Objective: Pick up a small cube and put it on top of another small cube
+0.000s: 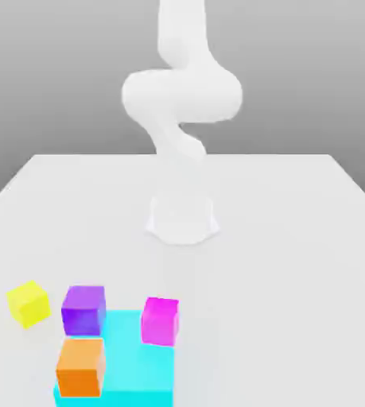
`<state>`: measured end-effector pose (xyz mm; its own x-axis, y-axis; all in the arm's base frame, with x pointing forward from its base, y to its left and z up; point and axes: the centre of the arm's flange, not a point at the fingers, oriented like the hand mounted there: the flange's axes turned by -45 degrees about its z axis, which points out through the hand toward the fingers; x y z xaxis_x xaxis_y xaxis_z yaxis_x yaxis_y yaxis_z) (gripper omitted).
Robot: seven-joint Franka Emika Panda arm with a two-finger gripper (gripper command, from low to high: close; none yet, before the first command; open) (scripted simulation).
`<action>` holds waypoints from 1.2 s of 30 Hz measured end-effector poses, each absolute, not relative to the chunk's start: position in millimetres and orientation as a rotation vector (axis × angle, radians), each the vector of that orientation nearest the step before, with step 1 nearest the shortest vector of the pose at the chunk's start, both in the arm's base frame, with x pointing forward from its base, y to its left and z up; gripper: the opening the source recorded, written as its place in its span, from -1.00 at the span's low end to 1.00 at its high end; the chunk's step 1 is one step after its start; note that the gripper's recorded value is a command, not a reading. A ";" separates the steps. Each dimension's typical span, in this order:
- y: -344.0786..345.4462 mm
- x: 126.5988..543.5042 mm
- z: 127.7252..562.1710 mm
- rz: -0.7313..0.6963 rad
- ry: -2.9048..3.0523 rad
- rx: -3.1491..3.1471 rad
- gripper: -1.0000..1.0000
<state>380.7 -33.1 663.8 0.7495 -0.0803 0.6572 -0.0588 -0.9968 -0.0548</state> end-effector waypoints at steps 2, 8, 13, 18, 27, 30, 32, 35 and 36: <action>-61.2 403.7 621.1 -0.990 0.200 -2.924 0.00; -139.5 434.2 490.8 -0.702 0.459 -2.947 0.00; -198.0 420.6 381.8 -0.470 0.690 -2.949 0.00; -253.0 370.3 281.5 -0.238 0.956 -2.931 0.00; -284.8 304.5 167.7 -0.007 1.170 -2.922 0.00; -283.7 303.0 141.1 -0.003 1.172 -2.918 0.00; -283.0 302.4 134.8 -0.001 1.173 -2.916 -1.00; -283.0 302.5 134.7 -0.001 1.173 -2.916 -1.00; -282.9 302.5 134.7 0.000 1.173 -2.916 -1.00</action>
